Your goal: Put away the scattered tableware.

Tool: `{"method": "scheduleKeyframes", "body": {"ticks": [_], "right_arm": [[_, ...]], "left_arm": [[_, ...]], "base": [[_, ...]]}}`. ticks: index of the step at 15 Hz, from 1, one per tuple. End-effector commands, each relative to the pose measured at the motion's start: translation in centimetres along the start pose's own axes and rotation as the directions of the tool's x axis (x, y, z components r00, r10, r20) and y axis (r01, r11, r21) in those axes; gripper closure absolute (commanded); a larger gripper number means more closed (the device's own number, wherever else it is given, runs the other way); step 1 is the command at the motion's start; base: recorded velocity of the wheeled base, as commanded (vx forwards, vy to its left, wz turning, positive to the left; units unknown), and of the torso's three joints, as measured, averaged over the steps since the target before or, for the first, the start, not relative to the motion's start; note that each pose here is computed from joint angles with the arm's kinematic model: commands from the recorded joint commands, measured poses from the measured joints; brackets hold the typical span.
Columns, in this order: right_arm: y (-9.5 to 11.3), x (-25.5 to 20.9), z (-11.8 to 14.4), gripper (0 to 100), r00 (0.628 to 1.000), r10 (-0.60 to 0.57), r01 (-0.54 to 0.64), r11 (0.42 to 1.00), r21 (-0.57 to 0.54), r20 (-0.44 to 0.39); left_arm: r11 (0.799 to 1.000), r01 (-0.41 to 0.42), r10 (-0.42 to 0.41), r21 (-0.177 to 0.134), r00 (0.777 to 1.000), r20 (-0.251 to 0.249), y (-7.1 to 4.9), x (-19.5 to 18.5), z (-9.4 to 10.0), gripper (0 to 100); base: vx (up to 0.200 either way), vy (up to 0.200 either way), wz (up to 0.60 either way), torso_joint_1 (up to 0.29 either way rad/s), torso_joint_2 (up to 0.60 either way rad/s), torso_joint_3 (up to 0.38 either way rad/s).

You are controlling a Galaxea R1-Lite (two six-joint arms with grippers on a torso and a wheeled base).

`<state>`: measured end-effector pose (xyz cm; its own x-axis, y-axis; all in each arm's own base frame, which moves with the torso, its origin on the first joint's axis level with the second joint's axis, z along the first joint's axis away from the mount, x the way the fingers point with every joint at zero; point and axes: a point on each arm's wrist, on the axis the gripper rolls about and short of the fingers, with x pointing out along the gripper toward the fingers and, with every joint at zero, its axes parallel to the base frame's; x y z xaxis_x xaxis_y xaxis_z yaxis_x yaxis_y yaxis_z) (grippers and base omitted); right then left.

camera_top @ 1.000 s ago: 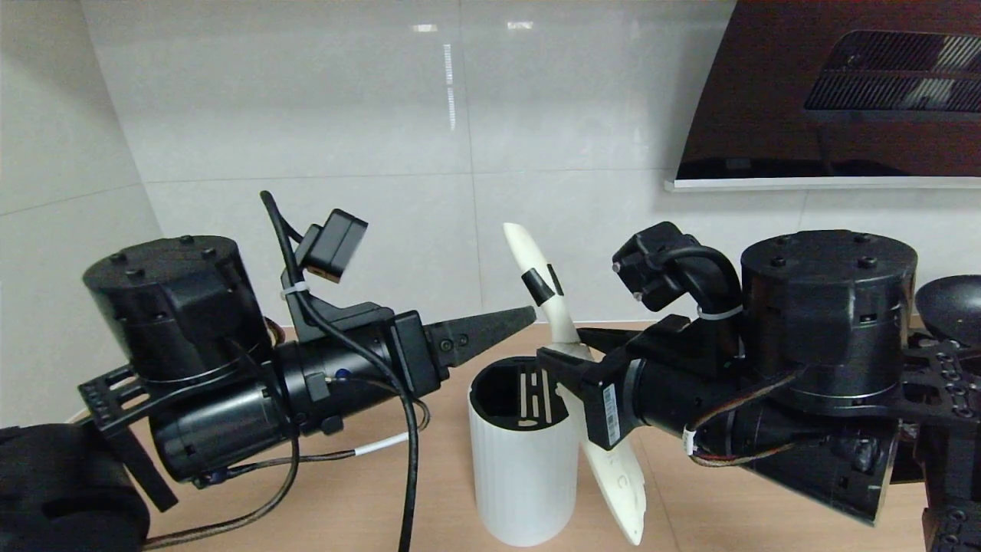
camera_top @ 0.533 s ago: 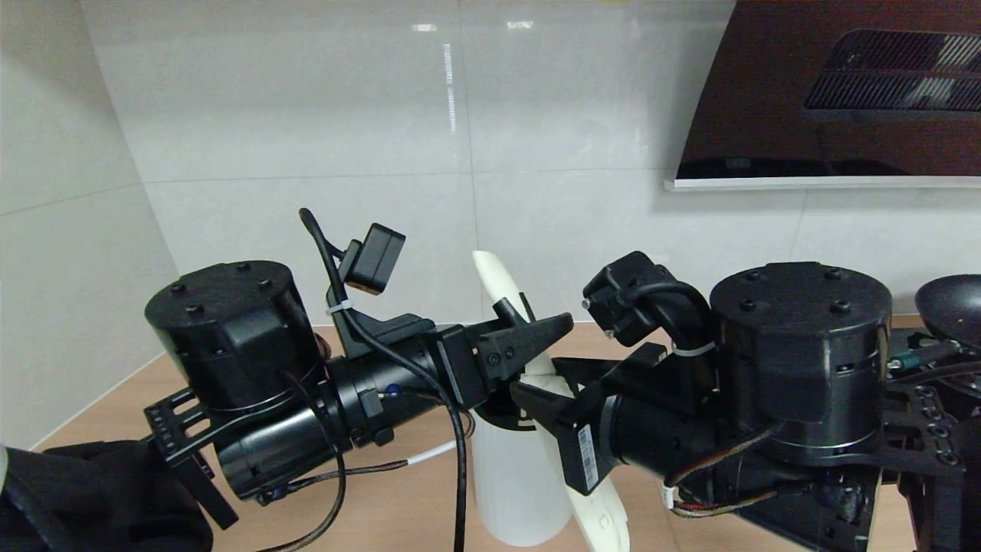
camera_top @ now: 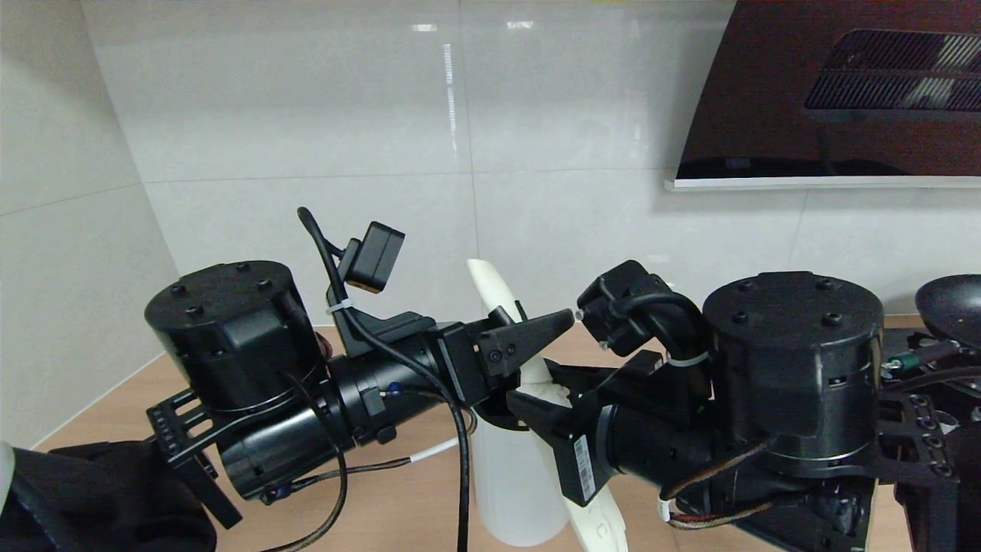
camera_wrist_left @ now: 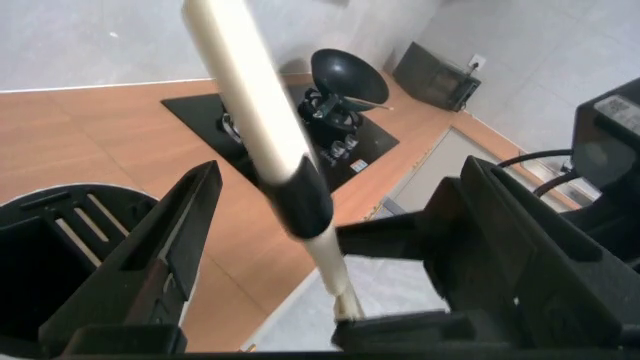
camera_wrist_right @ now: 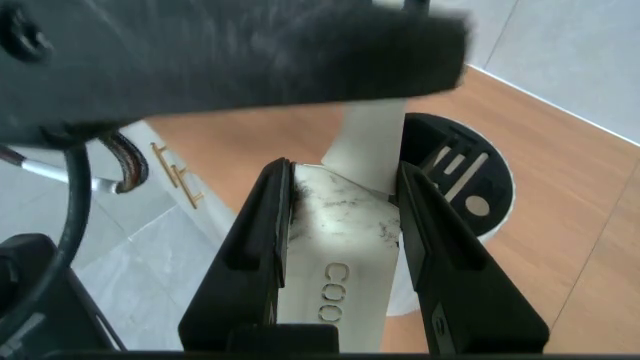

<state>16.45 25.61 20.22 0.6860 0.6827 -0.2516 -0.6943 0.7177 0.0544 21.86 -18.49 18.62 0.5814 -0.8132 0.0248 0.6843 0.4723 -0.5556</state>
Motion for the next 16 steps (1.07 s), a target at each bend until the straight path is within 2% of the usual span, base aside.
{"method": "scheduleKeyframes", "body": {"ticks": [1, 4, 5, 11, 16], "right_arm": [[0.25, -0.02, -0.11, 100, 1.0, 0.008, -0.008, 1.0, -0.002, -0.003], [0.27, -0.08, -0.21, 100, 1.0, 0.009, -0.009, 1.0, -0.005, -0.006], [0.31, -0.09, -0.22, 100, 1.0, 0.011, -0.011, 1.0, -0.005, -0.006], [0.39, -0.11, -0.26, 100, 1.0, 0.012, -0.012, 1.0, -0.004, -0.006], [0.33, -0.14, -0.2, 100, 1.0, 0.002, -0.002, 1.0, -0.002, -0.002]], "left_arm": [[1.0, 0.0, 0.0, 0.0, 1.0, 0.004, 0.0, 0.02, 0.02, 0], [1.0, -0.001, 0.001, 0.0, 1.0, 0.001, 0.05, 0.03, -0.05, 0], [1.0, -0.001, 0.001, 0.0, 1.0, 0.001, 0.05, 0.03, -0.05, 100], [1.0, -0.004, 0.004, -0.002, 1.0, -0.004, 0.19, 0.16, -0.21, 100], [1.0, -0.009, 0.009, 0.004, 1.0, 0.023, -0.08, 0.13, 0.26, 100]], "base": [[0.0, 0.0, 0.0, 0.0, 0.0, 0.0], [0.0, 0.0, 0.0, 0.0, 0.0, 0.0], [0.0, 0.0, 0.0, 0.0, 0.0, 0.0], [0.0, 0.0, 0.0, 0.0, 0.0, 0.0], [0.0, 0.0, 0.0, 0.0, 0.0, 0.0]]}}
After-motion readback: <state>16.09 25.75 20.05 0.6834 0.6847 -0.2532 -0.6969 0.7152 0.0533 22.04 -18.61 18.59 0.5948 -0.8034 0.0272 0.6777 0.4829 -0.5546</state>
